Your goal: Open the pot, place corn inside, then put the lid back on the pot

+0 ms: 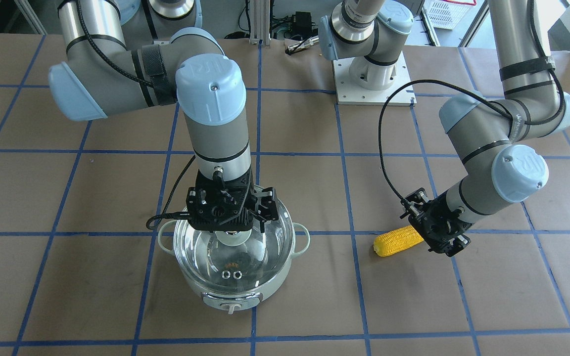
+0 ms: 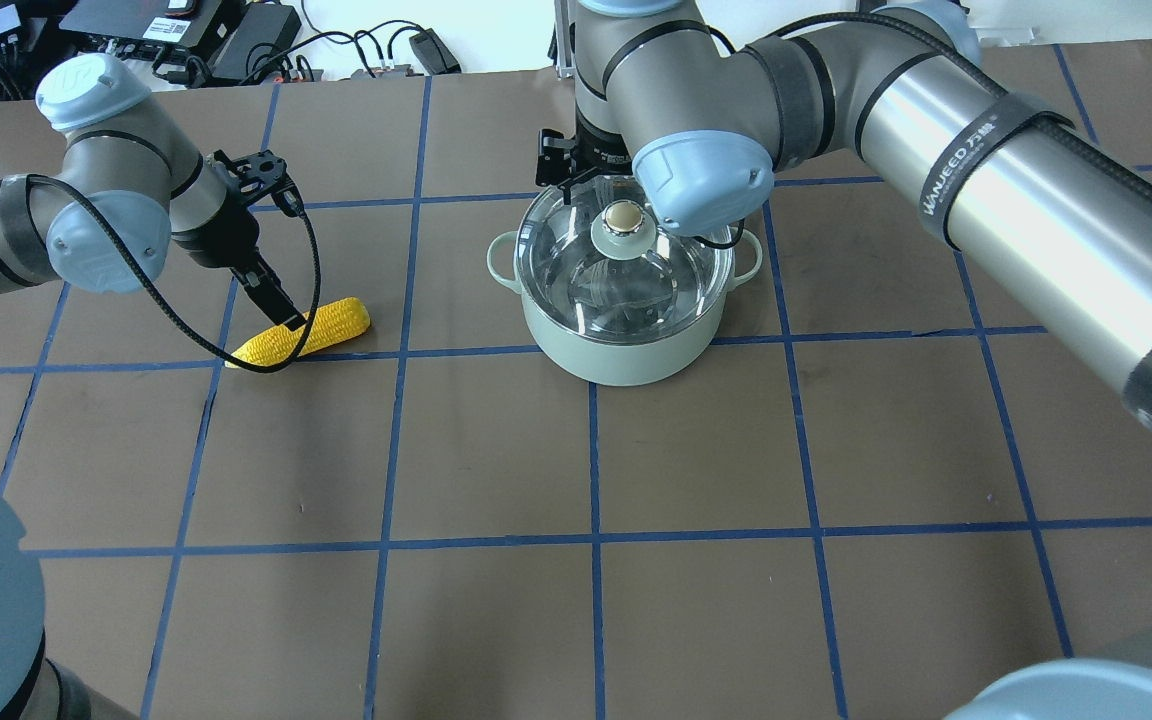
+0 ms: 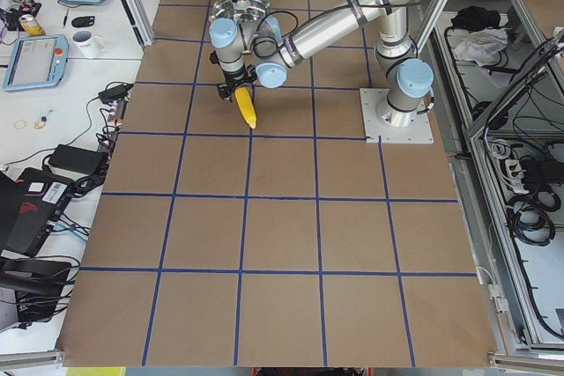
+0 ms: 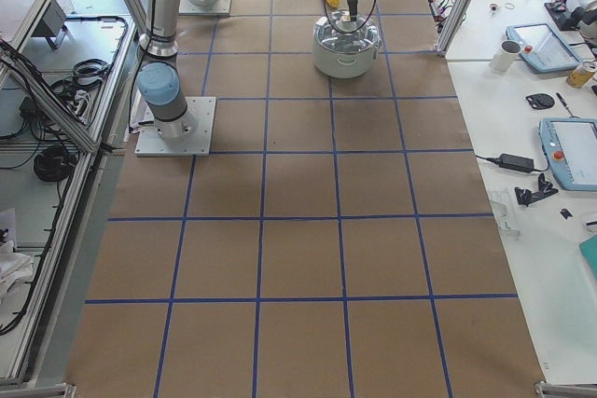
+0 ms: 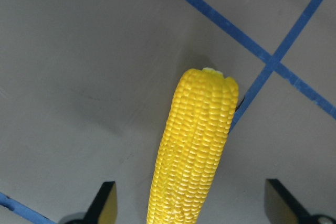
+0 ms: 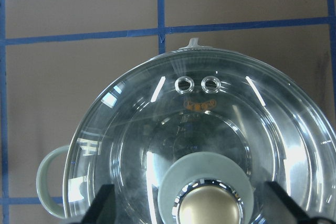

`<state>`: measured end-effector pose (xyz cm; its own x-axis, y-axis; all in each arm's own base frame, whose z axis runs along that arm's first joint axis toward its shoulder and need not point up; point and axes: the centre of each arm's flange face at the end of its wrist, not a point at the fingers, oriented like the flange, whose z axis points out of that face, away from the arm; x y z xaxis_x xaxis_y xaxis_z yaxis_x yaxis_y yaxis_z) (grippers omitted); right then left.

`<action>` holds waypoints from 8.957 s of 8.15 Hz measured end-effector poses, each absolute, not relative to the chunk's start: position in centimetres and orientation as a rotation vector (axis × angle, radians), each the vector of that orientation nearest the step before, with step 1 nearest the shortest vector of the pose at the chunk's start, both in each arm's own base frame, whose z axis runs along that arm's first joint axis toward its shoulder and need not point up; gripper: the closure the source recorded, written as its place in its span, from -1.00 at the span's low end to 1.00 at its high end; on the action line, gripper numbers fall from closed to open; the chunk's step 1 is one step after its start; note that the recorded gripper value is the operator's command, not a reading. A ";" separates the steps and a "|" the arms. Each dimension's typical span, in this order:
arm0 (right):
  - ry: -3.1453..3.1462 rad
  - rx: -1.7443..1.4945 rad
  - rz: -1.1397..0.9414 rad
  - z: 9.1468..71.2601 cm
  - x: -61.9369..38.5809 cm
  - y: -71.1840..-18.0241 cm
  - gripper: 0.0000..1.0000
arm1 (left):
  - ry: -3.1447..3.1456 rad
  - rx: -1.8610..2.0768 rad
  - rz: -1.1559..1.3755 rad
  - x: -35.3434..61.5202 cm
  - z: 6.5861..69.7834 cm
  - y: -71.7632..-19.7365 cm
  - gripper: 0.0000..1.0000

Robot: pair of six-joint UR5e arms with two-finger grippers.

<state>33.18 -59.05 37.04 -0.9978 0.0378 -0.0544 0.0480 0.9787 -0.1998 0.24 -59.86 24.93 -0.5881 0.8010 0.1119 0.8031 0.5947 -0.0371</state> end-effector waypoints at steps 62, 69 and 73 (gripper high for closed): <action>3.169 -0.033 -0.032 52.2 13.5 -49.2 0.32 | -2.976 0.047 0.167 -38.5 32.0 -60.8 -1.00; 3.156 0.054 -0.110 51.7 14.6 -51.2 0.56 | -2.928 0.030 0.340 -35.0 41.9 -58.8 -1.00; 3.148 0.079 -0.197 46.2 23.0 -56.3 0.56 | -2.997 0.059 0.306 -23.1 45.9 -60.7 -1.00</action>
<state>22.96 -56.26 46.17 -0.9987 0.0508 0.0103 0.0491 0.9909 -0.1249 -23.11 -60.65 45.87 -0.9910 -0.0261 0.1316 -0.0521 0.9787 -0.1984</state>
